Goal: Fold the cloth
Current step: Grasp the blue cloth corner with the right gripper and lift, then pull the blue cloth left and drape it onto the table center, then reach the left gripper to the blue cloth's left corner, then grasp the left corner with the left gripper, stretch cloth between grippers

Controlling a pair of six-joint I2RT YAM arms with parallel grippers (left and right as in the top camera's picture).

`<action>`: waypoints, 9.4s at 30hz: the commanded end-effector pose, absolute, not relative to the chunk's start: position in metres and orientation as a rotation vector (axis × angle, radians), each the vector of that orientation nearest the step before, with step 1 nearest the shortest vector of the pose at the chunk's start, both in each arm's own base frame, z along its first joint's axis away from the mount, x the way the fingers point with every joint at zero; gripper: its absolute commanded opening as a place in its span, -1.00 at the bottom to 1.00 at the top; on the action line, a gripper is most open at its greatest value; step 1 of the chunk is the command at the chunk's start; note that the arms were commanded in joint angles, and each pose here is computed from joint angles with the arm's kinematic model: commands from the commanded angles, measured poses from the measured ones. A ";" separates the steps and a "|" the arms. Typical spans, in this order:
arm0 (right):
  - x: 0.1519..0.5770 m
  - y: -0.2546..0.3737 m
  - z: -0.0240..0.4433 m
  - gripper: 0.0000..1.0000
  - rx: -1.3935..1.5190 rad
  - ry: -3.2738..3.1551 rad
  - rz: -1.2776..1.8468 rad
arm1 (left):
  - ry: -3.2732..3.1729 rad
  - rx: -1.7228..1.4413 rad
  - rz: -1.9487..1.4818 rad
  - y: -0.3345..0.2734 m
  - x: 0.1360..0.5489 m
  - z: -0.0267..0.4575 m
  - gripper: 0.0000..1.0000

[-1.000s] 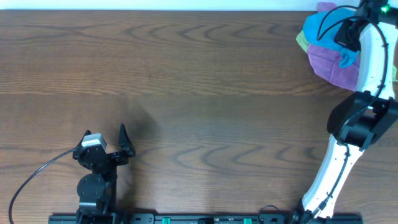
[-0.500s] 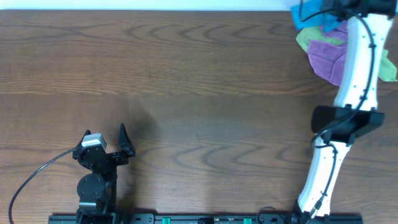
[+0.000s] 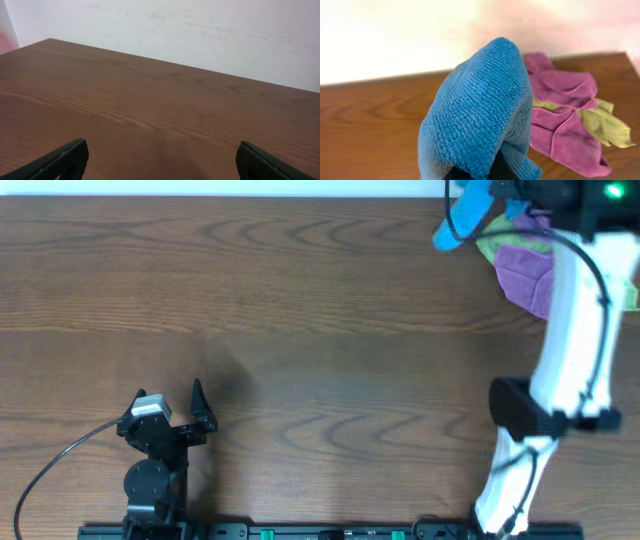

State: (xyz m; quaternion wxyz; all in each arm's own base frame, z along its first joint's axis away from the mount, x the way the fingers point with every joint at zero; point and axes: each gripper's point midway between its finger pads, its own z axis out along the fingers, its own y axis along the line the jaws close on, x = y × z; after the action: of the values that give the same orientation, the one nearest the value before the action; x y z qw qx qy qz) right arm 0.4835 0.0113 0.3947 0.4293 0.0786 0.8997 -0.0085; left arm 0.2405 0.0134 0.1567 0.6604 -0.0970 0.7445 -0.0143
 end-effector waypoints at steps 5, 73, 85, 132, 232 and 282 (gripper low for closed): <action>0.423 0.041 0.421 -0.96 0.069 2.251 -0.017 | 1.724 -0.220 -0.005 0.016 0.241 0.138 0.90; 0.301 0.171 0.143 0.06 -0.505 2.880 0.224 | 1.724 -0.220 -0.005 0.016 0.241 0.138 0.91; 0.287 0.172 0.141 0.64 -0.598 2.909 0.236 | 1.724 -0.220 -0.005 0.016 0.241 0.138 0.91; 0.301 0.148 0.152 0.99 -0.567 2.877 0.509 | 1.750 -0.125 -1.064 -0.107 0.211 0.161 0.91; 0.291 0.172 0.062 0.91 -0.315 2.880 1.057 | 2.810 -0.162 -0.745 -0.024 0.385 0.037 0.78; 0.287 0.127 0.053 0.69 -0.188 2.971 0.953 | 3.179 -0.340 -1.330 -0.097 0.285 0.017 -0.38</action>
State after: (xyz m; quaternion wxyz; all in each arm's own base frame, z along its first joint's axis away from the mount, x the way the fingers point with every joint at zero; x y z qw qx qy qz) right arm 0.2898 0.1310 0.0502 0.0043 -0.0500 0.9510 0.3051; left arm 0.2901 -0.0947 0.0193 -0.1525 -0.1030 0.9036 -0.3868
